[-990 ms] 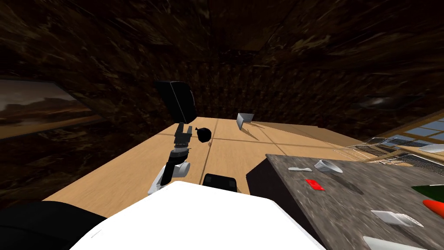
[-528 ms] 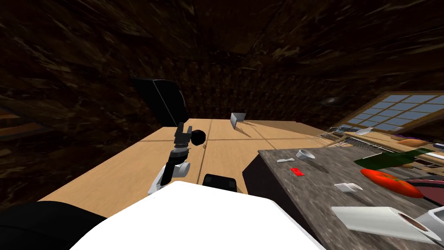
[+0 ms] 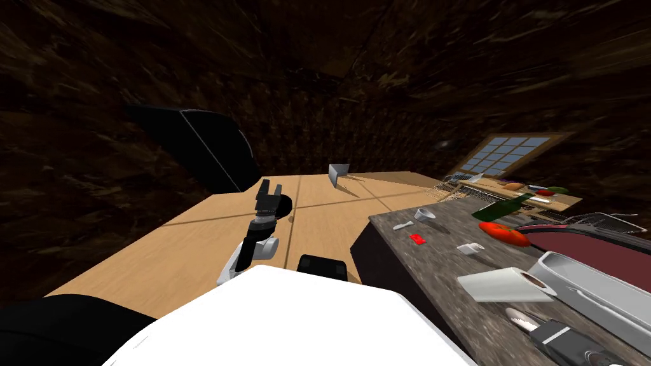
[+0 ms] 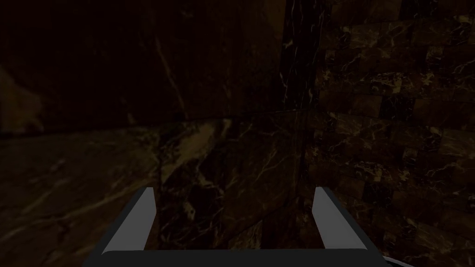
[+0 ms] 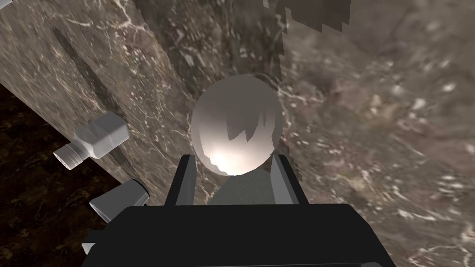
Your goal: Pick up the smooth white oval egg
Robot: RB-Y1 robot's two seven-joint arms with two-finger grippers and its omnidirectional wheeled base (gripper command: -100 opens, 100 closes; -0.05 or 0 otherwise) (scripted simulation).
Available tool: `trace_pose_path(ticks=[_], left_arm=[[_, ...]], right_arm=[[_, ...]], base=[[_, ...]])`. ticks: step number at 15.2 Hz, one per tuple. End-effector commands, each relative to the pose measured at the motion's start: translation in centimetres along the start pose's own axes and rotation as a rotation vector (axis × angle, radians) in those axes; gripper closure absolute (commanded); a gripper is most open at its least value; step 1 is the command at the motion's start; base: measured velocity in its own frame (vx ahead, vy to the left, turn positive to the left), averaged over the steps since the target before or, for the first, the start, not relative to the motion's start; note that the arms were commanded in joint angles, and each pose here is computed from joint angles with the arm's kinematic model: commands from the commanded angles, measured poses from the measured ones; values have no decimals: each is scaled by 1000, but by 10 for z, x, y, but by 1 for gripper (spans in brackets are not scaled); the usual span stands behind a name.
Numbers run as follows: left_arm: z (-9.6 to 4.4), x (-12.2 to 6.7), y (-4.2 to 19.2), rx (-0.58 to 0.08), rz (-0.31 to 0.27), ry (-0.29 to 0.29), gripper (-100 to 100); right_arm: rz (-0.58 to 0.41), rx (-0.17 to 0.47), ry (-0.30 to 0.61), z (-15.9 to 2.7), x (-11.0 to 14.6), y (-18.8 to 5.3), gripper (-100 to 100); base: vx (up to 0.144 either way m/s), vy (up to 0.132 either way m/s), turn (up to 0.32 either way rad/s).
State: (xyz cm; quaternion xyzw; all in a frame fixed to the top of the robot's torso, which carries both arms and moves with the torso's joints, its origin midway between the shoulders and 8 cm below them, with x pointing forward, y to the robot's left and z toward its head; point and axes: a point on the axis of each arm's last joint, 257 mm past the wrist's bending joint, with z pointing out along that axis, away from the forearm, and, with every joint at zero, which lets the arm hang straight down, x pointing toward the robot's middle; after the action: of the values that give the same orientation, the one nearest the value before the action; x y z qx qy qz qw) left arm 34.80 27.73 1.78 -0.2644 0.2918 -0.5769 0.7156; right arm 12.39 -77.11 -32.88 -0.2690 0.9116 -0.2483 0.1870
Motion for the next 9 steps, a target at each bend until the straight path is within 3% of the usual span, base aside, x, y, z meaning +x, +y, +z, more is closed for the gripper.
trace_pose_path(ticks=[1,2,3,4,5,7,8,9], left_arm=[[0,0,0,0,0,0,0],[0,0,0,0,0,0,0],[0,0,0,0,0,0,0],[0,0,0,0,0,0,0],[0,0,0,0,0,0,0],[0,0,0,0,0,0,0],[0,0,0,0,0,0,0],[0,0,0,0,0,0,0]], right_arm=[[-37,-13,-22,6,-23,0,100],[-37,-13,-24,7,-24,1,100],[-83,-15,-61,13,-57,-9,100],[-87,-25,-56,14,-55,-4,100],[-130,-17,-93,18,-87,-16,100],[-135,-35,-86,20,-84,-8,100],[-180,-32,-120,22,-115,-17,100],[-184,-43,-114,24,-112,-11,100]], base=[[66,-14,-382],[54,-8,-211],[77,-18,-366],[88,-13,-419],[107,-7,-452],[87,5,-307],[88,-4,-388],[91,0,-409]])
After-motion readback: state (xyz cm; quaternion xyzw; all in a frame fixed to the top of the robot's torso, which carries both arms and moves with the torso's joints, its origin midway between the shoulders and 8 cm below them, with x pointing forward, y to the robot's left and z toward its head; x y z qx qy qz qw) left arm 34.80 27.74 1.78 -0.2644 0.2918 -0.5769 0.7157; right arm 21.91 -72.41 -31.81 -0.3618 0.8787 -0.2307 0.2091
